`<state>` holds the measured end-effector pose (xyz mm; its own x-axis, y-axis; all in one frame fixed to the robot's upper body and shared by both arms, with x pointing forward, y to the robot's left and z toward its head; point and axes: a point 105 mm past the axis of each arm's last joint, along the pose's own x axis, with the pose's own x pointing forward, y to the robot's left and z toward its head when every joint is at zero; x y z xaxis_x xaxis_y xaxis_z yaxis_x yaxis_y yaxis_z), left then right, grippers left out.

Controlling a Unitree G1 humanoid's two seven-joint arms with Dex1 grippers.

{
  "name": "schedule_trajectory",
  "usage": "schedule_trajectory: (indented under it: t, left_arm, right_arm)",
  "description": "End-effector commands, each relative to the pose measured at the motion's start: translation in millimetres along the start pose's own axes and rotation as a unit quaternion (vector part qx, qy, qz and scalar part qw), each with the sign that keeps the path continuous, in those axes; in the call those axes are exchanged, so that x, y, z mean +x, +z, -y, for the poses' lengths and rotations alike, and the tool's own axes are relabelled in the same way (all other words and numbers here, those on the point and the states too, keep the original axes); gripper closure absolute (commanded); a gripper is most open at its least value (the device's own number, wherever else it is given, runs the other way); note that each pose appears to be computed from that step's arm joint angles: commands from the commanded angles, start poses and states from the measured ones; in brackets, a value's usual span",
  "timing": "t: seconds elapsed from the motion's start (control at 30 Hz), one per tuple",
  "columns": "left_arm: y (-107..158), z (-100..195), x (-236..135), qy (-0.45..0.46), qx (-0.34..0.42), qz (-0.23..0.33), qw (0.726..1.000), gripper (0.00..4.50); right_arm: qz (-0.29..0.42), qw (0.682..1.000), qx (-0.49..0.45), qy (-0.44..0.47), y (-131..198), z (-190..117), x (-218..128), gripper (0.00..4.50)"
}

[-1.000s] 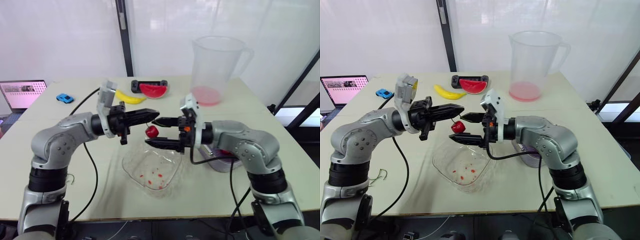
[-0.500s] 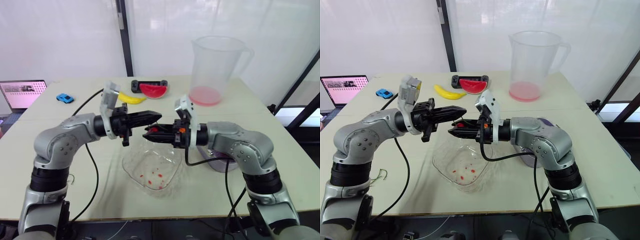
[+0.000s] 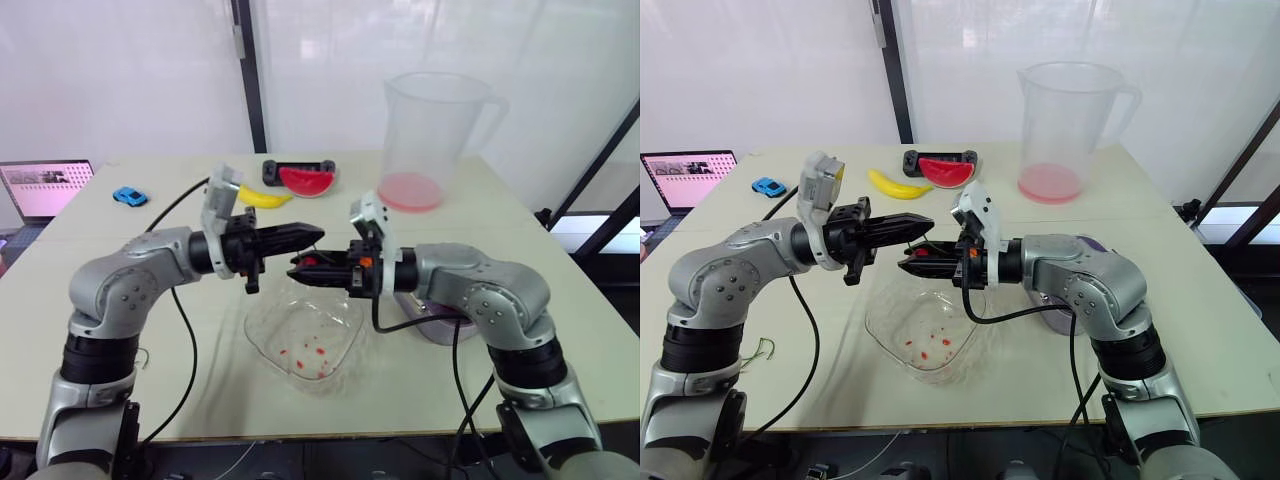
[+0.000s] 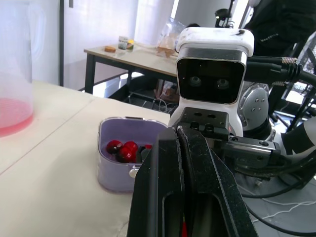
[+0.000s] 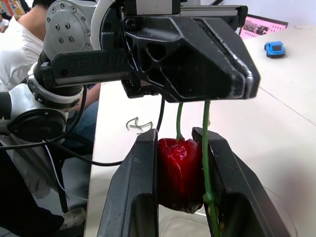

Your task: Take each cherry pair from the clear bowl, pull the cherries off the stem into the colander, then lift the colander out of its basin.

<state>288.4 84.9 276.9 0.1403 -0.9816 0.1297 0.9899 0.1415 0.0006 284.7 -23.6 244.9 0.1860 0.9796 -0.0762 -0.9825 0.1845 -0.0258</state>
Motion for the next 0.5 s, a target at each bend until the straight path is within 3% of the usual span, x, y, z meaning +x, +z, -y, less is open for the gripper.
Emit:
schedule_trajectory:
  t: [0.03,0.3,0.5]
  left_arm:
    - [13.7,4.1,-0.1,-0.007,0.032,0.014,0.999,4.5]
    - [17.8,2.2,-1.8,-0.003,0.037,0.02,0.999,4.5]
    - [15.7,2.3,-4.3,0.002,0.034,0.021,0.999,4.5]
  right_arm:
    - [-0.002,1.0,-0.014,0.009,1.9,-6.0,-2.9,3.89]
    - [-0.054,0.998,0.017,-0.003,-28.2,-3.1,-24.0,3.89]
    - [-0.06,0.998,0.014,-0.019,-23.4,0.0,-42.0,3.89]
